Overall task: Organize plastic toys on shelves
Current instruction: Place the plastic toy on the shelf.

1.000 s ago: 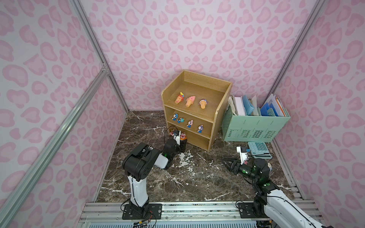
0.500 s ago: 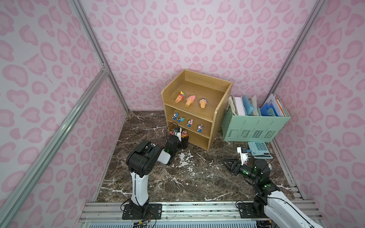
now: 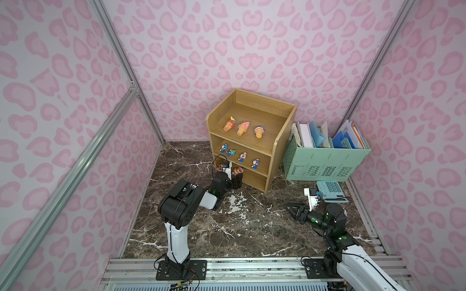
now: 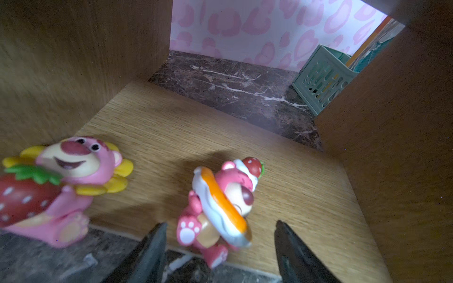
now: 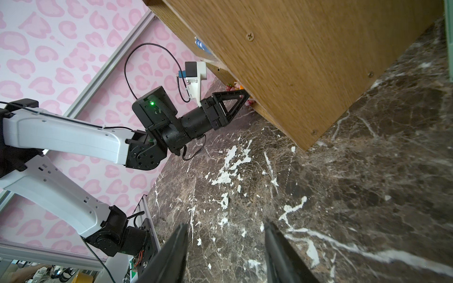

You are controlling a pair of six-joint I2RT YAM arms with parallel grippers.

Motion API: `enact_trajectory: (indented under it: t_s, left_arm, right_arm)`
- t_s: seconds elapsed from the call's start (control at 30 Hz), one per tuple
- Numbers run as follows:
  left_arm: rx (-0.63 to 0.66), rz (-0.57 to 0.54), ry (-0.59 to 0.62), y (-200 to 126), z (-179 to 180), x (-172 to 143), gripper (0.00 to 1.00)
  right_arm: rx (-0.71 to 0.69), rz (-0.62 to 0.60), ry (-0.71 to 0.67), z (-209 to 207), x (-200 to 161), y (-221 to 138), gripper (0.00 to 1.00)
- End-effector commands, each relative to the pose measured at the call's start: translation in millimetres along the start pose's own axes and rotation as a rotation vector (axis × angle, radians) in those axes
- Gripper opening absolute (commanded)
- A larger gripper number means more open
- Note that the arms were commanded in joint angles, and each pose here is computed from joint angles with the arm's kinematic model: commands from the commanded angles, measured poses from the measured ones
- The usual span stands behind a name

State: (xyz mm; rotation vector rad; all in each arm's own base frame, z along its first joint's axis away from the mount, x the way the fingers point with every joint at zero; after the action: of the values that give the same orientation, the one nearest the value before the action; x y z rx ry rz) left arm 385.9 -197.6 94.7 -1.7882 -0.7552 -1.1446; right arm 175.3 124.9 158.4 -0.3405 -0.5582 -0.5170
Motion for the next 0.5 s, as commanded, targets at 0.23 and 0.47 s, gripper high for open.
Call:
enact_trajectory:
  t_s: [0.23,0.47]
  left_arm:
    - [-0.083,-0.071,-0.012,-45.7,-14.6,28.1,0.79]
    - [-0.027,-0.014,-0.090,-115.9,-8.0,36.0,0.79]
  right_arm:
    - [0.004,0.002,-0.020,2.3,-0.8,-2.9,0.53]
    - [-0.052,-0.007,-0.025,-0.2,4.5,-3.0,0.53]
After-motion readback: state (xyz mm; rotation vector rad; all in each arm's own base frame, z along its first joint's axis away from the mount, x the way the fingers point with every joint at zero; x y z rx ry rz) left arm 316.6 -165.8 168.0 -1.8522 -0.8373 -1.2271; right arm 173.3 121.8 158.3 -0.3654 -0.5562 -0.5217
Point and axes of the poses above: each gripper's point midway between its finger pads, its own y axis out along the fingers, its own z axis along the line the jaws close on, x = y × z, the point moved 6 cm from there along -y, back along the fingers, and after that the axes turned 9 degrees about y, right-handed, at the moved point
